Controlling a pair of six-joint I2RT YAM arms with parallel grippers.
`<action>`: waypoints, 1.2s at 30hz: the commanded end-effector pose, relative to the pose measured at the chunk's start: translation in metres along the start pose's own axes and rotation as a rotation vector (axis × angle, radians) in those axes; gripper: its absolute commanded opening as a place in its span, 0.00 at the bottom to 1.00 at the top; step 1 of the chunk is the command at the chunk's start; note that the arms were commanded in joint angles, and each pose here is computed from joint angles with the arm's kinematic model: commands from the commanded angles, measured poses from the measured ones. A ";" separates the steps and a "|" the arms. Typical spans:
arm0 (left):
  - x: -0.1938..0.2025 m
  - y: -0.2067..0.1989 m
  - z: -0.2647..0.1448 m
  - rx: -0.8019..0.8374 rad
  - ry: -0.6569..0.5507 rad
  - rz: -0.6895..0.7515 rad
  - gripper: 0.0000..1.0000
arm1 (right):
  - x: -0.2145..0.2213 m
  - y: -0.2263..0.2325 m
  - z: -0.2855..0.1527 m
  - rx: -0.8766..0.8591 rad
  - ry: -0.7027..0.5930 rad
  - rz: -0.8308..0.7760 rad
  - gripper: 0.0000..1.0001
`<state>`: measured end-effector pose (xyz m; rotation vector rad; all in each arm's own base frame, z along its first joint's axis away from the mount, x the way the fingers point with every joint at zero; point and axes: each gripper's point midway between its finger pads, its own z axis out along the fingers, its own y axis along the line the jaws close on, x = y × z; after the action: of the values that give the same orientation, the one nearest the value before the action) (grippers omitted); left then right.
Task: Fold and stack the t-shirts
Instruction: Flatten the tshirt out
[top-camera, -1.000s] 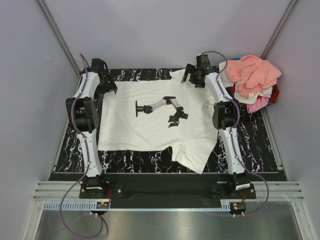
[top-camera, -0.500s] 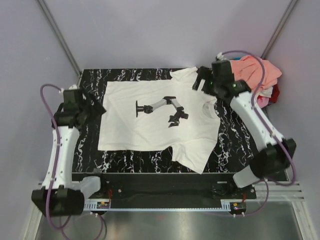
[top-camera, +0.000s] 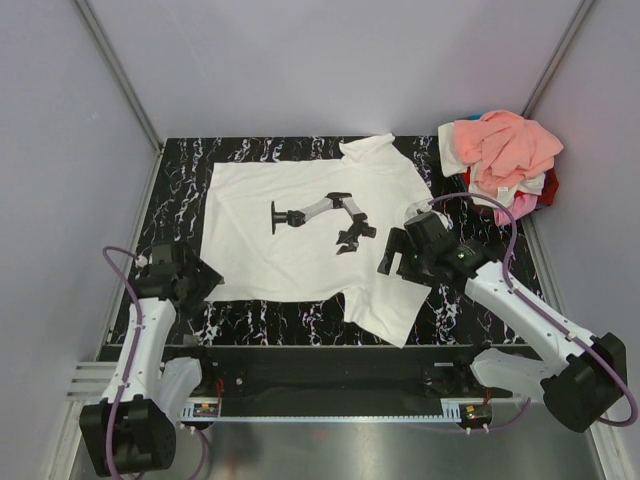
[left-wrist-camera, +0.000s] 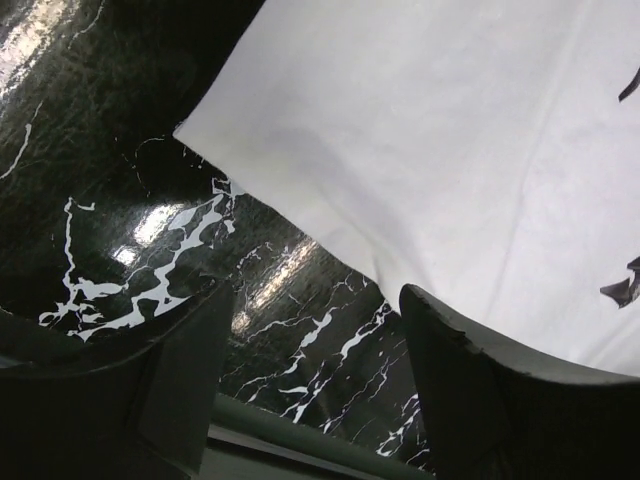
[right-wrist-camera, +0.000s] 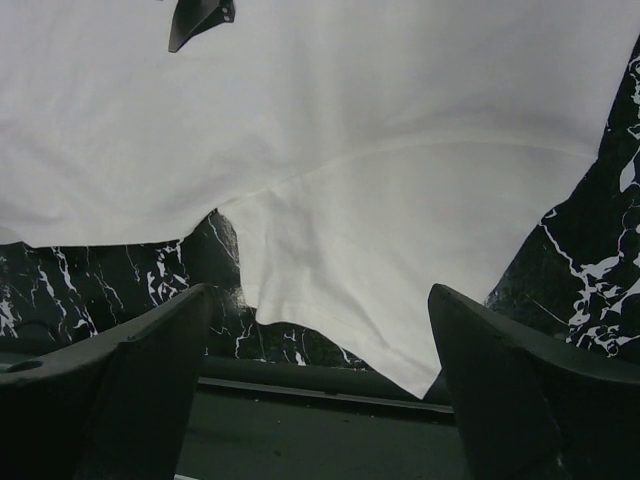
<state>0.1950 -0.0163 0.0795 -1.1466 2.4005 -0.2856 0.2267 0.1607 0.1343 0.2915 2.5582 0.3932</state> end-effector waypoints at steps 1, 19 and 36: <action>-0.021 -0.002 0.010 -0.014 -0.097 -0.060 0.70 | -0.016 0.016 -0.012 -0.072 -0.076 0.040 0.96; -0.043 0.041 0.069 -0.190 -0.137 -0.137 0.52 | 0.000 0.007 0.011 -0.047 -0.027 -0.005 0.98; -0.051 0.034 0.084 -0.142 -0.147 -0.081 0.00 | 0.011 -0.015 0.007 0.024 -0.018 -0.008 0.99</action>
<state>0.2450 0.0462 0.0156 -1.3018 2.2661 -0.0574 0.2224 0.1584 0.1119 0.2914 2.5698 0.3869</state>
